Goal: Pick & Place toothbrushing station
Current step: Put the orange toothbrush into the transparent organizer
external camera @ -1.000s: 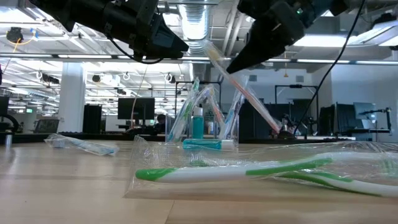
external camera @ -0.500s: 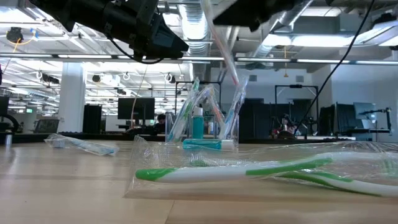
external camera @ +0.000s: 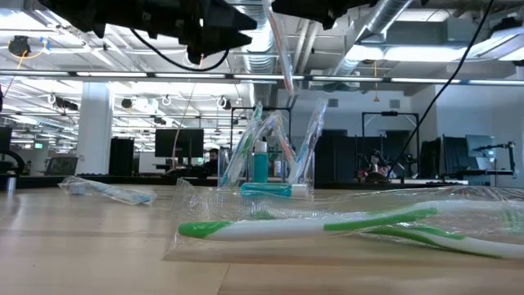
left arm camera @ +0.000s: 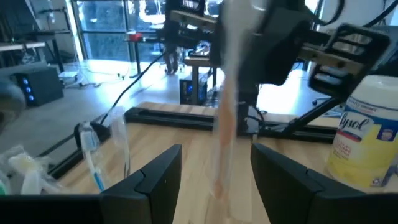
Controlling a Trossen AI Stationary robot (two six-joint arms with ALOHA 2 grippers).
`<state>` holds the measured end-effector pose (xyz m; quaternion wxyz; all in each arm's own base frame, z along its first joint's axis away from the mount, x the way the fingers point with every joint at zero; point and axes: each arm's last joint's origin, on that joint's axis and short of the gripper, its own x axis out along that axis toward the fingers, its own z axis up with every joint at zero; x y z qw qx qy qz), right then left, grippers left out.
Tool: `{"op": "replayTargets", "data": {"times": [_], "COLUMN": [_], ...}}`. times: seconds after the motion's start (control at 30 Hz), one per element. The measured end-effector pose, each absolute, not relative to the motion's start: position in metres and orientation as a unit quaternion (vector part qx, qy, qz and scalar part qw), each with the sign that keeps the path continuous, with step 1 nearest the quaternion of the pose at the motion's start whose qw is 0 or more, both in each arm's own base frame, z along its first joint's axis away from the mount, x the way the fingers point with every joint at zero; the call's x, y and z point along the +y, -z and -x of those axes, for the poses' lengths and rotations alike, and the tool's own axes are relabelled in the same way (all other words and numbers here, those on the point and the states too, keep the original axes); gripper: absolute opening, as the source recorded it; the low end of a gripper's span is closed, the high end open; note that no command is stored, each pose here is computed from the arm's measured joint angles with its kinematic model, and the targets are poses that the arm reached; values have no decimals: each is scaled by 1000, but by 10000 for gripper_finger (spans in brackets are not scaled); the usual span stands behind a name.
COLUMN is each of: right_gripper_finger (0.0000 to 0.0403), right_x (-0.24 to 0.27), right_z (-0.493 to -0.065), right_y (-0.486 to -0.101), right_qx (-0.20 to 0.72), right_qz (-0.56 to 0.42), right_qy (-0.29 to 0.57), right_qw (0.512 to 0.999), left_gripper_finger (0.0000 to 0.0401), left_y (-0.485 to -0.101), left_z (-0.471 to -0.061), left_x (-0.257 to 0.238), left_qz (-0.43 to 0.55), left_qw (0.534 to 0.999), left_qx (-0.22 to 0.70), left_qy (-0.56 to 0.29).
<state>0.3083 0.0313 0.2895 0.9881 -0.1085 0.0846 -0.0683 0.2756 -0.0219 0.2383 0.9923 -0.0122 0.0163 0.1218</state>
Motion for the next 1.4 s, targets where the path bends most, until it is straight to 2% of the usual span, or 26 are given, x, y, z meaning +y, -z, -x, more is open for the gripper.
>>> {"op": "replayTargets", "data": {"times": [0.43,0.77,1.4], "right_gripper_finger": [0,0,0], "right_x": [25,25,20], "right_z": [-310,-310,-328], "right_y": [-302,-302,-283], "right_qx": [19,21,27], "right_qz": [94,94,98], "right_qy": [64,64,70], "right_qw": [993,993,992], "left_gripper_finger": [186,186,179], "left_y": [-234,-223,-228], "left_z": [-285,-300,-300], "left_x": [-17,-8,-7], "left_qz": [3,10,11], "left_qw": [993,990,990], "left_qx": [-18,-80,-115], "left_qy": [-120,-113,-83]}}
